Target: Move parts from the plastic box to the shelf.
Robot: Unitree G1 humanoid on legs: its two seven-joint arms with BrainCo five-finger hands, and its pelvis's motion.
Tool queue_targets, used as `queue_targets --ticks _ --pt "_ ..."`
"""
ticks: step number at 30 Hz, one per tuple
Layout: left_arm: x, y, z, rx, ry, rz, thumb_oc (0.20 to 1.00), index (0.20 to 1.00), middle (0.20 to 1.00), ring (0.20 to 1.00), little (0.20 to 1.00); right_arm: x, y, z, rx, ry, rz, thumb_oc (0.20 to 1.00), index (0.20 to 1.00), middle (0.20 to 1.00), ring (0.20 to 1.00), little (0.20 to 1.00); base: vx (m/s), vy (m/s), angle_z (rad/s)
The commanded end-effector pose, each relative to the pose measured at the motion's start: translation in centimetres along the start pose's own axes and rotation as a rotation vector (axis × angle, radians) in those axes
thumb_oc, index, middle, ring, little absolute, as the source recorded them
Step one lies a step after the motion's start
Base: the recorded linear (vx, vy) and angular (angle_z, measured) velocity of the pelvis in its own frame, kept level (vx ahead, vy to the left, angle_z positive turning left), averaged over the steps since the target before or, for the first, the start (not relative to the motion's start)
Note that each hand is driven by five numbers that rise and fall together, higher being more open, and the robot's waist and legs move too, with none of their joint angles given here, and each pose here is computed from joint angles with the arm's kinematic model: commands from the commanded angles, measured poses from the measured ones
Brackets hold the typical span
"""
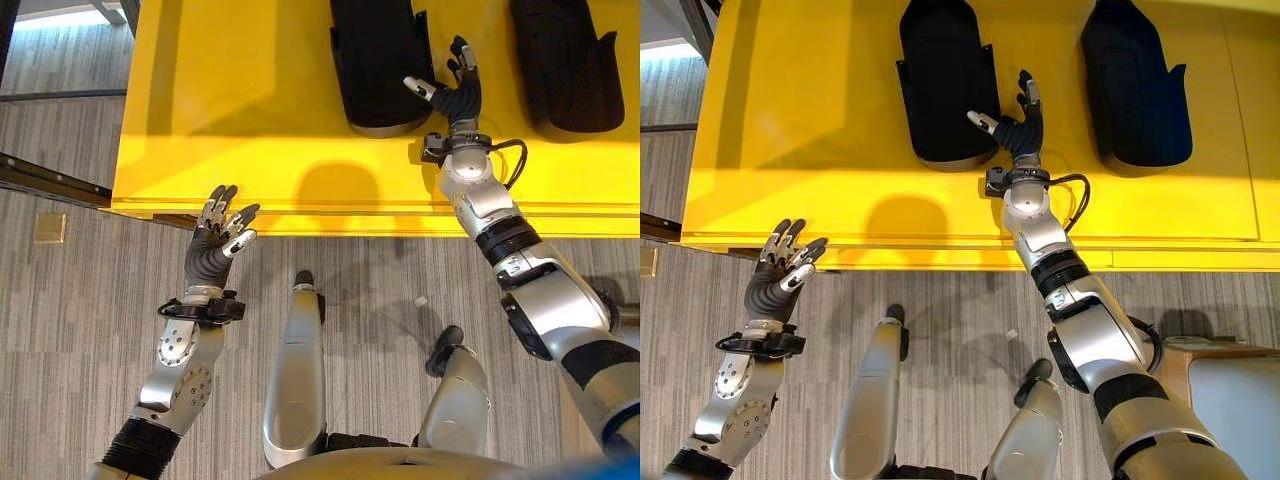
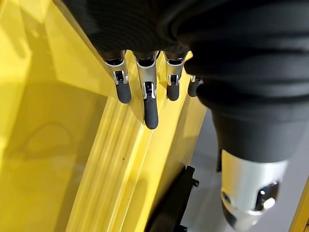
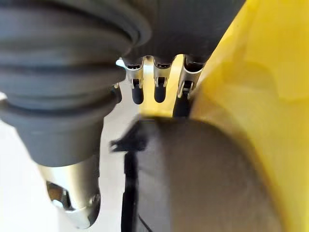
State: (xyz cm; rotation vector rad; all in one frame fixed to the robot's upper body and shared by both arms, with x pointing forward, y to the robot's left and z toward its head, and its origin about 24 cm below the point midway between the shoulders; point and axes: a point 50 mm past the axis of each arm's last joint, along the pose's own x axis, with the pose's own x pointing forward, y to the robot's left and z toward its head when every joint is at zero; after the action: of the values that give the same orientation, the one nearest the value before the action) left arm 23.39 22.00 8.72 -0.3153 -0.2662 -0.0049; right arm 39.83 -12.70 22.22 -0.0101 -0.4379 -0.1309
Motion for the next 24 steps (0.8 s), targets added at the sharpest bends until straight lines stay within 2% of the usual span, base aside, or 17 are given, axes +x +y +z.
queue_targets --ticks 1,11,24 --pt "0.6 -1.3 0.6 -0.031 -0.038 -0.037 1.000 1.000 1.000 1.000 1.000 0.6 -1.5 2.1 -0.004 -0.118 -0.052 1.000 1.000 1.000 1.000 1.000 0.00 0.000 0.00" --pt "0.6 -1.2 0.7 -0.035 -0.055 -0.013 1.000 1.000 1.000 1.000 1.000 -2.1 -1.0 1.0 0.068 -0.142 -0.011 1.000 1.000 1.000 1.000 1.000 0.00 0.000 0.00" --pt "0.6 -1.1 0.8 -0.027 -0.064 0.002 1.000 1.000 1.000 1.000 1.000 -3.5 0.7 -0.1 0.110 -0.105 0.052 1.000 1.000 1.000 1.000 1.000 0.00 0.000 0.00"
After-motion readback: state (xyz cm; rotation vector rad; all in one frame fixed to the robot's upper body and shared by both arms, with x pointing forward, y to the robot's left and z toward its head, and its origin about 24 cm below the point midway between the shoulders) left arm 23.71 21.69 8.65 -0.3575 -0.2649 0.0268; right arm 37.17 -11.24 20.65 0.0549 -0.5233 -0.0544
